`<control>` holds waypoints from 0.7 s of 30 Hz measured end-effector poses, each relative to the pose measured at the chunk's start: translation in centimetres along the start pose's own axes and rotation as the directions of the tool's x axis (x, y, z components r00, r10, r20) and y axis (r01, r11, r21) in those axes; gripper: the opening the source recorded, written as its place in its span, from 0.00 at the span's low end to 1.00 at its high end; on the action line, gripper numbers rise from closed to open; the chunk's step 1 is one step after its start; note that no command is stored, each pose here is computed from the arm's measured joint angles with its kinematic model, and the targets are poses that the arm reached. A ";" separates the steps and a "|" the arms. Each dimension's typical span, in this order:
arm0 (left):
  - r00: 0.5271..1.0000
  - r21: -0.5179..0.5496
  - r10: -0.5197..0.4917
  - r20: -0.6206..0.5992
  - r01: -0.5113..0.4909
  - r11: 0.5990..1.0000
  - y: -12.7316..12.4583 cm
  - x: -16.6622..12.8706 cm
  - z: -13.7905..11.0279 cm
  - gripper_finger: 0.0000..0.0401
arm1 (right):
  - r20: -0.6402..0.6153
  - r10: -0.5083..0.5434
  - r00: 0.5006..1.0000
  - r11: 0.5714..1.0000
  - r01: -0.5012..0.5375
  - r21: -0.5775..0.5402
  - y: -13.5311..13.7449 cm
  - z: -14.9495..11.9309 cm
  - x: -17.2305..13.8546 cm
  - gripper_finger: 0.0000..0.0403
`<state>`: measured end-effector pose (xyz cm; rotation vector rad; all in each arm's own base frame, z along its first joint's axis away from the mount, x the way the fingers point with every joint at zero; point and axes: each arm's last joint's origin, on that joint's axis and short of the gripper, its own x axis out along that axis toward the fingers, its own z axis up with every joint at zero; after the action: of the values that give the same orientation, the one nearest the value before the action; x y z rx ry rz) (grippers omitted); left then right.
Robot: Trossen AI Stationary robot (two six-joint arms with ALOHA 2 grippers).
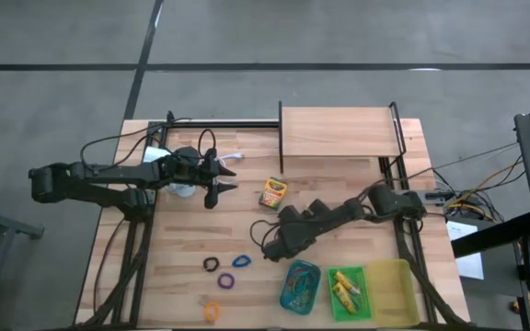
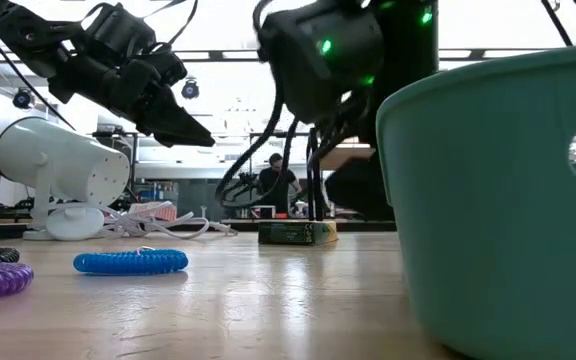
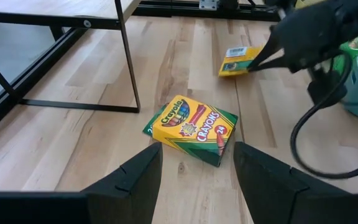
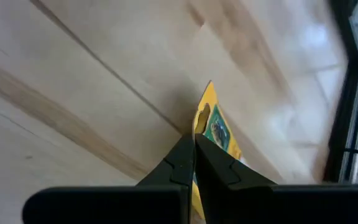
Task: Pick & Place Office Desk Supplies
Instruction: Put the crayon box into the green bin
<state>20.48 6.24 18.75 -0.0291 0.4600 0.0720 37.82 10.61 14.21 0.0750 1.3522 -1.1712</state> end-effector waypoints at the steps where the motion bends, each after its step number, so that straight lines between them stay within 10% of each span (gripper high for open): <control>1: 1.000 0.000 0.000 0.000 0.000 1.000 0.0 0.0 0.0 0.51 | 0.011 0.007 1.000 1.000 -0.007 0.002 -0.2 0.0 -0.4 0.02; 21: 1.000 -0.001 0.000 -0.004 0.000 1.000 0.0 0.0 0.0 0.51 | 0.352 0.209 0.912 0.963 -0.255 0.088 -8.3 -2.9 -10.6 0.02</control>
<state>20.47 6.24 18.72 -0.0302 0.4636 0.0718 32.48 14.88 26.13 0.1201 0.9314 -1.0157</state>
